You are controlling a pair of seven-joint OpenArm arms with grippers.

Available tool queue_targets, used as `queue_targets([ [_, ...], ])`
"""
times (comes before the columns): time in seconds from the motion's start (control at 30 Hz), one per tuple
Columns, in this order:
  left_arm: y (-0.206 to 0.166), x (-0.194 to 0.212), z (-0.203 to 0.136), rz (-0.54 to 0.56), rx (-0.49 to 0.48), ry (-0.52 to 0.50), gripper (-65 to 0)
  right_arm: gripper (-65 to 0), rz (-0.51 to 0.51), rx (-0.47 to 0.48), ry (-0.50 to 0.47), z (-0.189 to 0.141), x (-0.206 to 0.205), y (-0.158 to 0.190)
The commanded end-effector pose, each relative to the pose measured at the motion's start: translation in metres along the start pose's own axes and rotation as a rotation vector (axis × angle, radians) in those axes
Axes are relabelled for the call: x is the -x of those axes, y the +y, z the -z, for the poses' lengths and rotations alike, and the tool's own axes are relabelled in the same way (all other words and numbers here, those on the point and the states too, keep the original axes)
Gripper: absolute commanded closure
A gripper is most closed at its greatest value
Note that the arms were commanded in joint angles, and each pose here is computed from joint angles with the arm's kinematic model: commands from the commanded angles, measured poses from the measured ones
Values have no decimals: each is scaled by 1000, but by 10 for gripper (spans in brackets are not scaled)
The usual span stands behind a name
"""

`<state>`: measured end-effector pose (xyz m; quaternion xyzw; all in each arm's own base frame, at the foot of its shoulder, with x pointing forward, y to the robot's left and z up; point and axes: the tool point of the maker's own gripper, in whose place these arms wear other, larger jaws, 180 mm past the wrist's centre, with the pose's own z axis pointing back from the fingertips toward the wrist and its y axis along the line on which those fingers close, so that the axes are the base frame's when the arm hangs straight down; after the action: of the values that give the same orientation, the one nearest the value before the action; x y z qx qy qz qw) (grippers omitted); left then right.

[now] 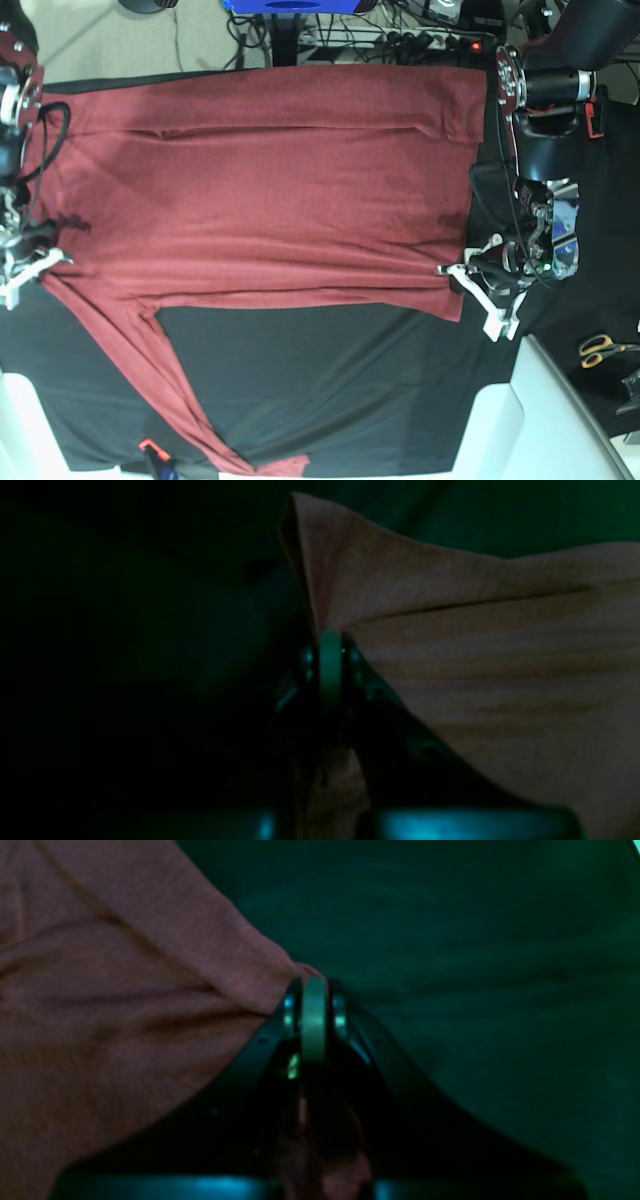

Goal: Fold the T-shirt properly
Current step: 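Lower the left gripper and grasp the shirt's opposite side edge, then lift both side edges and fold them over the shirt body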

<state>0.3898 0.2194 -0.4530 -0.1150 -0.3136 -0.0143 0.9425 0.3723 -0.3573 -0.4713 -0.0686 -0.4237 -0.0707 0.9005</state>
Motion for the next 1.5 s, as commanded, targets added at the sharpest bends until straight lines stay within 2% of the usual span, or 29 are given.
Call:
queue_targets([
  [0.0,3,-23,-8,-16,10,-62,0,-2,-13,37,-78,-4,-29,-20],
  [0.2,19,-35,-30,-129,68,-146,0,-2,-49,40,-113,-11,-35,-22],
  [0.47,14,-20,-41,-95,69,-155,0,-2,-50,40,-114,-11,-35,-23],
  [0.63,4,-13,-48,-50,78,-115,0,-2,-62,39,-116,-14,-32,-23],
  [0.77,-4,-14,-57,-6,82,-138,0,-2,-89,34,-127,-21,-28,-21],
  [1.0,-14,12,-57,-9,97,-106,0,-2,-98,37,-48,-25,-2,-24],
  [1.2,-14,24,-56,-16,97,-84,0,-11,-98,36,-37,-25,3,-24],
  [1.27,-15,25,-56,-16,99,-82,0,-60,-97,36,-13,-25,7,-23],
  [1.37,-17,26,-55,-13,103,-78,0,-203,-98,40,54,-25,13,-24],
  [1.47,-17,26,-55,-13,103,-78,0,-291,-127,41,21,-30,-2,-23],
])
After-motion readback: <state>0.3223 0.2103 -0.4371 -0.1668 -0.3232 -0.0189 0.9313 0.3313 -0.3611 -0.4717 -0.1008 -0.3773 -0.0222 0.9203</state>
